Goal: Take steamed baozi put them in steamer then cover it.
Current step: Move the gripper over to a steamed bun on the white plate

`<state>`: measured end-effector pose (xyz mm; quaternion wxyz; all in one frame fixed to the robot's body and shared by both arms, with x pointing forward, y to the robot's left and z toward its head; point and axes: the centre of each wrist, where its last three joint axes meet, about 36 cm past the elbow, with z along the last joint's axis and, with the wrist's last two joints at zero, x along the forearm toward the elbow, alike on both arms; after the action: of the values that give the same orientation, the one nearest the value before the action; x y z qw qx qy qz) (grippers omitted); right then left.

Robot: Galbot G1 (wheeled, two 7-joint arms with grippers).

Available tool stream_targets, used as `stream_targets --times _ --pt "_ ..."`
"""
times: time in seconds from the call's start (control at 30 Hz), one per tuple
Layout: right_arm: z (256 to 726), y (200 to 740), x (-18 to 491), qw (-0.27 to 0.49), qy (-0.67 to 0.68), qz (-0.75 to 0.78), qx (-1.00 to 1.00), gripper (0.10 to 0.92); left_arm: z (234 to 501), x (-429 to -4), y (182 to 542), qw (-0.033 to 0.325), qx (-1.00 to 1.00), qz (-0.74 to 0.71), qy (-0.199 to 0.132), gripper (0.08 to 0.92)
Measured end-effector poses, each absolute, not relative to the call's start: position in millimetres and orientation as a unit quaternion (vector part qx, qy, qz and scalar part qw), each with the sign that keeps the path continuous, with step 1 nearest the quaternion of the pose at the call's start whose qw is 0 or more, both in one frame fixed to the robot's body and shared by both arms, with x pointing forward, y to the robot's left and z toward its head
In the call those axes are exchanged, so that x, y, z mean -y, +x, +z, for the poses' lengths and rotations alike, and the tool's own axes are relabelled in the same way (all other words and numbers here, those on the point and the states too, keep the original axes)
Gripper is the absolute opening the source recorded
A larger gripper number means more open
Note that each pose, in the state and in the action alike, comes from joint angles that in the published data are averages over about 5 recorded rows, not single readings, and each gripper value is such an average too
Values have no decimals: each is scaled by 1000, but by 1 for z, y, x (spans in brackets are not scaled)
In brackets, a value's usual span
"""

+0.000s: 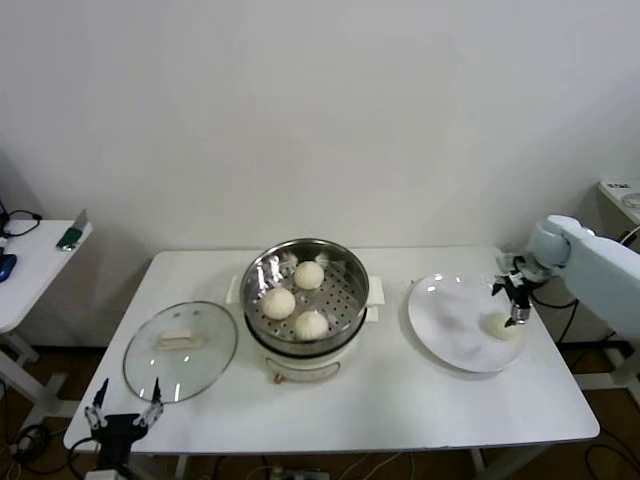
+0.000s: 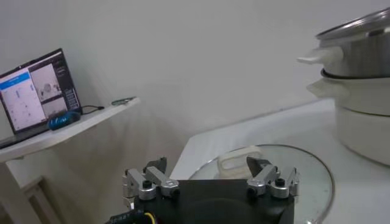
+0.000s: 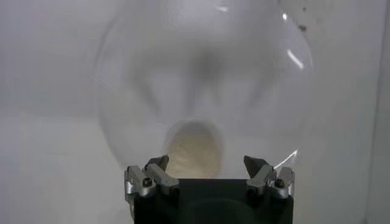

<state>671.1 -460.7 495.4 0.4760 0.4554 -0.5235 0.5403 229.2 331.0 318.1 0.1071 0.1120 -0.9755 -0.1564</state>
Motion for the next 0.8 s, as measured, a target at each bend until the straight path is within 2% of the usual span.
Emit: stream_targets --times 0.37,0.8 --pt "467 673 467 498 446 534 518 823 315 -330 231 111 975 -160 109 823" --pt "454 682 461 504 446 530 516 815 313 -330 230 114 974 -166 105 823"
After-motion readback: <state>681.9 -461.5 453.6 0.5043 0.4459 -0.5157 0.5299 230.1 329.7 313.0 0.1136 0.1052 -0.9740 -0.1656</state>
